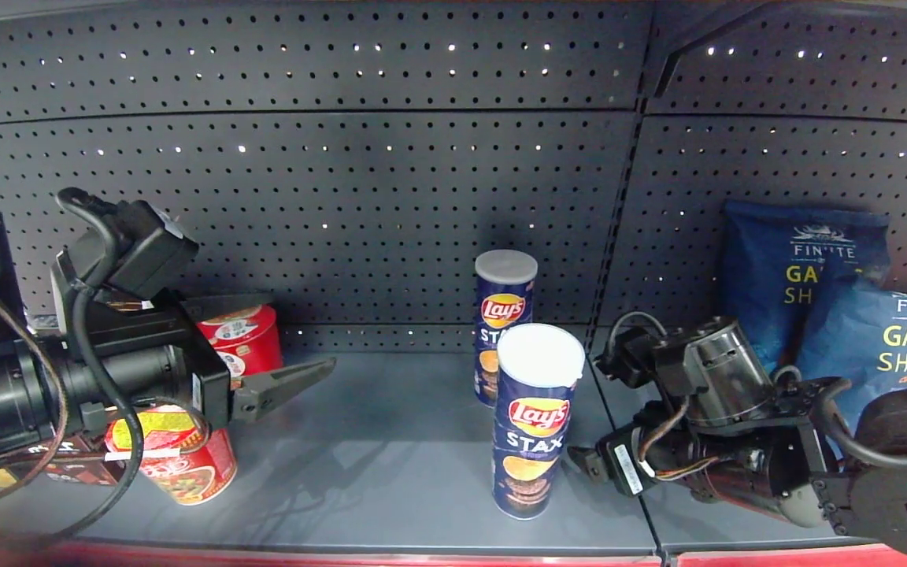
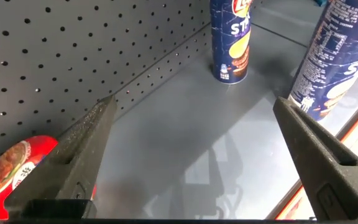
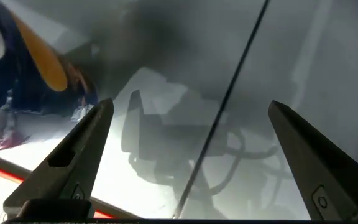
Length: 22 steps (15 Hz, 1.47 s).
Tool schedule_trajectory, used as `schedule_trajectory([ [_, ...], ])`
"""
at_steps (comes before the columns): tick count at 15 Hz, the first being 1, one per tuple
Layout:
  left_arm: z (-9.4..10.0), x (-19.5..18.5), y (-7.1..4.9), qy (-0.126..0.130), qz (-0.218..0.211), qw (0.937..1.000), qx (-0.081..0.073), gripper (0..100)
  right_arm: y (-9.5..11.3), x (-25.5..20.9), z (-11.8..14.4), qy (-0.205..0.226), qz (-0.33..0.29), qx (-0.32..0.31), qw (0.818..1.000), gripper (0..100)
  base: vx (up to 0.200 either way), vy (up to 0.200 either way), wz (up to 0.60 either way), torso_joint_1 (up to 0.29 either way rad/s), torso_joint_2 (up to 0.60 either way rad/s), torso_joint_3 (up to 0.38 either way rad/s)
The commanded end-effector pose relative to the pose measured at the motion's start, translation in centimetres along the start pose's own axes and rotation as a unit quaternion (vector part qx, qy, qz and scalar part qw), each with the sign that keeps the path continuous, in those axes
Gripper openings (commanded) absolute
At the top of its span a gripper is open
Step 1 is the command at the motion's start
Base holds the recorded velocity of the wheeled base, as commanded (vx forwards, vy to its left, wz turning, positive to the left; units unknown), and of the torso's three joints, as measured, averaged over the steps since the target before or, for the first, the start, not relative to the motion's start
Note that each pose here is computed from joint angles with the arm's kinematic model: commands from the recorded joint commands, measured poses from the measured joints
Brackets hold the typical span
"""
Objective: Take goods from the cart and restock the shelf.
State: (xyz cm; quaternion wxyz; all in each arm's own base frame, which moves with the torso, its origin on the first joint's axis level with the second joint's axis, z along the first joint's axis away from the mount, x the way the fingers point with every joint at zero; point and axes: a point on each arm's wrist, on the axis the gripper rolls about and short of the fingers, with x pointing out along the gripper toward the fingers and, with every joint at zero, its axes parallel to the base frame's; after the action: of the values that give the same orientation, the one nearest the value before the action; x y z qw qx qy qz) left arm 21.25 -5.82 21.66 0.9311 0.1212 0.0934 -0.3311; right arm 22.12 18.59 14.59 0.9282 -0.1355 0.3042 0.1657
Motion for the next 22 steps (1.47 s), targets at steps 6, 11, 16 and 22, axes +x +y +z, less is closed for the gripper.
schedule_trajectory([
  [6, -0.1, 0.3, 0.1, -0.001, 0.0, 1.0, 0.0, 100, 0.5, -0.3, -0.5, 0.004, 0.007, -0.007, 1.0, 100, 0.0, 0.0, 0.0, 0.0, 0.0, 0.0],
  [11, -0.1, 0.3, 0.0, 0.0, -0.001, 1.0, 0.001, 100, 0.8, -0.3, -0.5, 0.003, 0.012, -0.01, 1.0, 100, 0.0, 0.0, 0.0, 0.0, 0.0, 0.0],
  [16, -0.3, 0.2, 0.0, 0.001, -0.001, 1.0, 0.0, 100, 1.2, -0.2, -0.4, -0.001, 0.016, -0.013, 1.0, 100, 0.0, 0.0, 0.0, 0.0, 0.0, 0.0],
  [22, -0.3, 0.2, 0.0, 0.003, -0.001, 1.0, -0.001, 100, 1.6, -0.1, -0.5, 0.0, 0.02, -0.018, 1.0, 100, 0.0, 0.0, 0.0, 0.0, 0.0, 0.0],
])
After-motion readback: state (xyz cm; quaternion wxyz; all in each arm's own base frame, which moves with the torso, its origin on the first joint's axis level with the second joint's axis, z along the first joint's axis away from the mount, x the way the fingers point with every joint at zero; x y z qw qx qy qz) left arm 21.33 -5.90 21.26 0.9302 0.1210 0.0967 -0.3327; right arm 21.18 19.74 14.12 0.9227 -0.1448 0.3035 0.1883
